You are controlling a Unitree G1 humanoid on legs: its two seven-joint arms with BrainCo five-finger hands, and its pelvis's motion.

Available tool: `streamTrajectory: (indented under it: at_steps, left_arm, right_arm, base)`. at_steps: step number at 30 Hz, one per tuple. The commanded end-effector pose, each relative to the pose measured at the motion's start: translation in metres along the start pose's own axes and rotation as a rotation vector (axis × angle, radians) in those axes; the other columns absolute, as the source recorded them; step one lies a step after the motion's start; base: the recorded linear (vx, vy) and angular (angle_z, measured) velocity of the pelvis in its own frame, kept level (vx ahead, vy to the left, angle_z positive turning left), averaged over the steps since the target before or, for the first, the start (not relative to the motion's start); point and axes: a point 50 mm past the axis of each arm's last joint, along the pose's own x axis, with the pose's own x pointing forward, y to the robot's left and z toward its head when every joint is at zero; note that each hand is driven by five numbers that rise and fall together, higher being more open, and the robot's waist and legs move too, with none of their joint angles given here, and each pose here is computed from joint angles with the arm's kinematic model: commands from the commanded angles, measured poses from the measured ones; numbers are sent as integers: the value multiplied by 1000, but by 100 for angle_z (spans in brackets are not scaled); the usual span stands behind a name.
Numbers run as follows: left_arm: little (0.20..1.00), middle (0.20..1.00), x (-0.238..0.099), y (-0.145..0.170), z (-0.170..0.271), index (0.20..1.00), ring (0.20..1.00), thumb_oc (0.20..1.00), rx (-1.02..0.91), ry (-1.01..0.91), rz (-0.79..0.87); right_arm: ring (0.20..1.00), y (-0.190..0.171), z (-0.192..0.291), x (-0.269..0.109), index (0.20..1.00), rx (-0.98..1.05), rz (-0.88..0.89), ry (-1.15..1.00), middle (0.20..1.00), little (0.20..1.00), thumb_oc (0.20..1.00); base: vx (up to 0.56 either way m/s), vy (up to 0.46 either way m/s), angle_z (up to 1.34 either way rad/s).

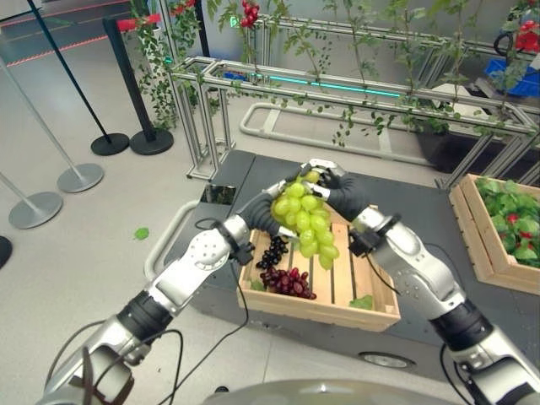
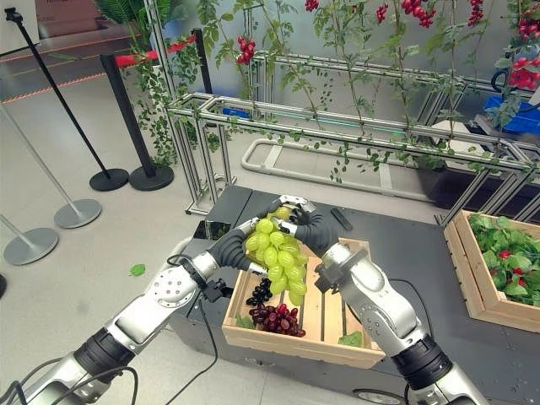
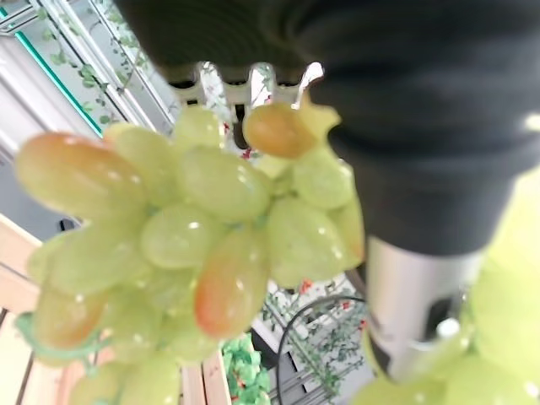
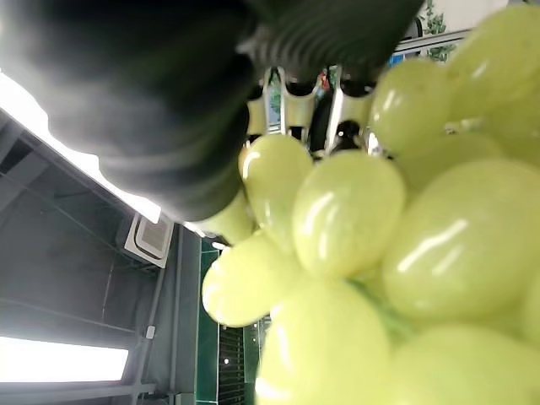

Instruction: Pick up the fruits from the basket on one side to the basket on the other side

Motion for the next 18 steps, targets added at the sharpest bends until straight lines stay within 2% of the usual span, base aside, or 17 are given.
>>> streamTrajectory:
  at_steps: [1,11,12,13,14,18]
  left_arm:
    - [1000,1000,15,8,11,1000,1000,1000,-22,-74,60]
    - [1000,1000,15,7,10,1000,1000,1000,-44,-73,79]
    - [558,558,15,6,10,558,558,558,-55,-74,77]
    - [344,344,14,6,9,344,344,344,-61,-72,78]
    - [200,200,14,6,8,200,200,200,-66,-70,79]
    - [200,200,10,5,6,200,200,200,-77,-60,81]
  right_arm:
    - [200,40,38,17,200,35,192,-236,200,200,200]
    - [200,49,37,20,200,68,222,-246,200,200,200]
    - [200,51,37,21,200,72,228,-246,200,200,200]
    - [200,51,37,21,200,74,227,-246,200,200,200]
    - [200,51,36,21,200,77,224,-245,200,200,200]
    - [200,52,36,21,200,78,221,-247,200,200,200]
  base:
    - [0,0,0]
    - [0,0,0]
    - [0,0,0]
    - [0,0,0]
    - [0,0,0]
    - [0,0,0]
